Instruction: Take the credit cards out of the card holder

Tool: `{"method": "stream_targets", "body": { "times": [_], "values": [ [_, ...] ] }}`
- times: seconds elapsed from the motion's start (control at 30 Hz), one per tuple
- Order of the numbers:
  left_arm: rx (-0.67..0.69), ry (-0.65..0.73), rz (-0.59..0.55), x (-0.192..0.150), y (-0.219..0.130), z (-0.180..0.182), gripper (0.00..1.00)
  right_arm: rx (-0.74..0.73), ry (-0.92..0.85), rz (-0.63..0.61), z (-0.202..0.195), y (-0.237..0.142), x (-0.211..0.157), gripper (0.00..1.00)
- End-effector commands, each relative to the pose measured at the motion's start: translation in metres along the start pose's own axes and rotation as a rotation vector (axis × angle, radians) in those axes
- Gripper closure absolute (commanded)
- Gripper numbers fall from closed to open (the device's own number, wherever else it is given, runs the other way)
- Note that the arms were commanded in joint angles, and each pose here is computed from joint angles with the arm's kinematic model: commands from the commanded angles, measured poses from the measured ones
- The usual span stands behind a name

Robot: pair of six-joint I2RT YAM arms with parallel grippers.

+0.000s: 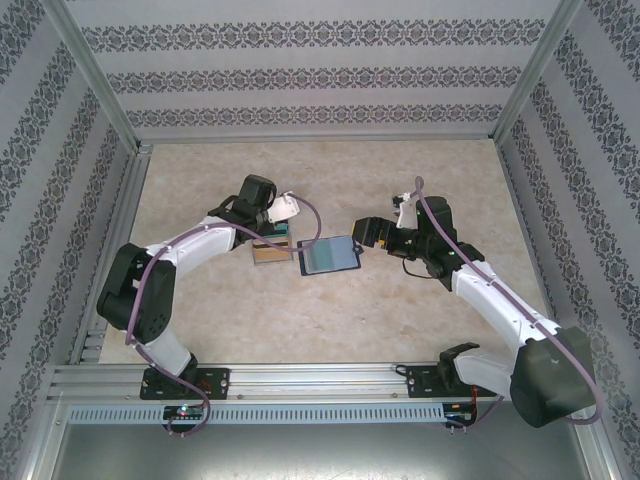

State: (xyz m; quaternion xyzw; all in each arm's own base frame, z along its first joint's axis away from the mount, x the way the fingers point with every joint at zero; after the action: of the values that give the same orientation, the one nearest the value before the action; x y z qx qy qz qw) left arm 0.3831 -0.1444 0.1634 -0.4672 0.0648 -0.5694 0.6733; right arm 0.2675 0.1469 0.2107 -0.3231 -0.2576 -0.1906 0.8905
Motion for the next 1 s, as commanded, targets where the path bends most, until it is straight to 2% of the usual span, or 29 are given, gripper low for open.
{"method": "stream_targets", "body": {
  "times": [0.0,0.07,0.17,0.27,0.4,0.53,0.63,0.77,0.83,0.97],
  "values": [
    [0.056,-0.200,-0.075,0.018,-0.029,0.027,0.69,-0.031,-0.006,0.002,-0.001,0.001,-0.004,0.02],
    [0.058,-0.329,-0.084,0.022,-0.041,0.036,0.63,-0.056,0.009,0.018,-0.003,0.005,-0.006,0.02],
    [0.036,-0.540,-0.057,0.024,-0.057,0.042,0.44,-0.095,-0.012,0.059,-0.007,0.013,-0.009,0.02],
    [-0.032,-0.732,-0.010,0.022,-0.071,0.039,0.35,-0.177,-0.079,0.115,-0.008,0.021,-0.013,0.02],
    [-0.149,-0.956,0.010,0.019,-0.088,0.025,0.34,-0.223,-0.069,0.146,-0.016,0.031,-0.015,0.02],
    [-0.277,-1.152,0.007,0.014,-0.096,0.006,0.37,-0.239,-0.054,0.139,-0.025,0.037,-0.018,0.02],
    [-0.352,-1.311,0.029,0.008,-0.096,-0.010,0.42,-0.225,-0.053,0.181,-0.029,0.045,-0.022,0.24],
    [-0.444,-1.490,0.038,0.000,-0.089,-0.035,0.48,-0.229,-0.047,0.256,-0.038,0.060,-0.030,0.77],
    [-0.466,-1.552,0.039,-0.003,-0.084,-0.046,0.50,-0.237,-0.039,0.286,-0.042,0.068,-0.034,0.82],
    [-0.511,-1.628,0.072,-0.001,-0.072,-0.068,0.54,-0.274,-0.074,0.329,-0.049,0.082,-0.039,0.85]
  ]
}}
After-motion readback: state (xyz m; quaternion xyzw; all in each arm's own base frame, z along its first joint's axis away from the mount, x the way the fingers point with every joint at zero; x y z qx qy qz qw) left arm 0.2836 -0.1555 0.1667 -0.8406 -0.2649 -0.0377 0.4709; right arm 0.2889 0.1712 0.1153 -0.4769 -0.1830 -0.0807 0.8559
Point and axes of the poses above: each hand's point on the last joint's axis, 136 mm out from that joint toward the fingers, its own y axis out along the fingers, its own z axis along the line the jaws close on, x = y × z, the point moved 6 cm from there along -y, back along the fingers, and after that the axes turned 9 degrees about -y, right-handed, at the moved point
